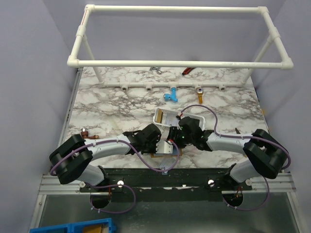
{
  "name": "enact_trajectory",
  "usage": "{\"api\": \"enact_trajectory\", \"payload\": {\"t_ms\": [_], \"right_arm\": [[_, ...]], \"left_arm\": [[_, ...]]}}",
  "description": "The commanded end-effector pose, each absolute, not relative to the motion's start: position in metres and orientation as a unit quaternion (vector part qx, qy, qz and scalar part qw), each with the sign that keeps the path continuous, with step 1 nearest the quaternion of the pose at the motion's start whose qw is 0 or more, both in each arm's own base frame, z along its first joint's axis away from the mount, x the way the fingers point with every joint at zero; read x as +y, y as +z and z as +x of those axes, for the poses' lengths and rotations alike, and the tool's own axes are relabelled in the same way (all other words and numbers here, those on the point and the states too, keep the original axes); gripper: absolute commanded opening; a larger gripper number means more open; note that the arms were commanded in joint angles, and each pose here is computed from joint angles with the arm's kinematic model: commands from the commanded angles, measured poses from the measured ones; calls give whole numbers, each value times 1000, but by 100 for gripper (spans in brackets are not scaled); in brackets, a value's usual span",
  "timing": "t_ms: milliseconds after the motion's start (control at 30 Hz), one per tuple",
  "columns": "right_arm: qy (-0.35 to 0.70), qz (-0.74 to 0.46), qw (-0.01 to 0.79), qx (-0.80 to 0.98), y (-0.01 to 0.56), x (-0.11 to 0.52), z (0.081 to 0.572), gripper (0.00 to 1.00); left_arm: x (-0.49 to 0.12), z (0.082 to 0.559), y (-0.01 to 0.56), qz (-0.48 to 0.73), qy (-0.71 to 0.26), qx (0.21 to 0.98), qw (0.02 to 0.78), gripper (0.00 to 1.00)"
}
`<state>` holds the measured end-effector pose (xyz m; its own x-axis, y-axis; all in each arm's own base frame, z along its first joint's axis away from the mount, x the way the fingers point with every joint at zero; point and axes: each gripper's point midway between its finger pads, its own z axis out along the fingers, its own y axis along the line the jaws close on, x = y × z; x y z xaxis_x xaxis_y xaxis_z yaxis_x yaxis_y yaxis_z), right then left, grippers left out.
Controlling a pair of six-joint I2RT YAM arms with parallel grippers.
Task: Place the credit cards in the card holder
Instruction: Insert the credit card into the card holder.
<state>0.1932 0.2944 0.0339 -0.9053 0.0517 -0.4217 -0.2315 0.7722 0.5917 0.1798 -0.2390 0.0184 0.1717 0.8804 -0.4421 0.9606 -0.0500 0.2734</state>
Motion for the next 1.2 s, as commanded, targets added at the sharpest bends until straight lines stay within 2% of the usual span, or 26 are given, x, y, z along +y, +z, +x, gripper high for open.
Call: {"api": "enact_trajectory", "payload": {"t_ms": [0, 167, 867, 1167], "right_arm": [[278, -52, 173, 944, 10, 270, 173, 50], [287, -66, 164, 942, 9, 274, 170, 39], [303, -157, 166, 925, 22, 328, 161, 38], [287, -129, 213, 925, 49, 312, 170, 39]], "left_arm": [[-228, 160, 7, 729, -96, 642, 219, 0], [-229, 160, 5, 729, -96, 642, 218, 0], [-237, 158, 11, 725, -108, 643, 223, 0], [-237, 159, 31, 720, -125, 638, 242, 0]]}}
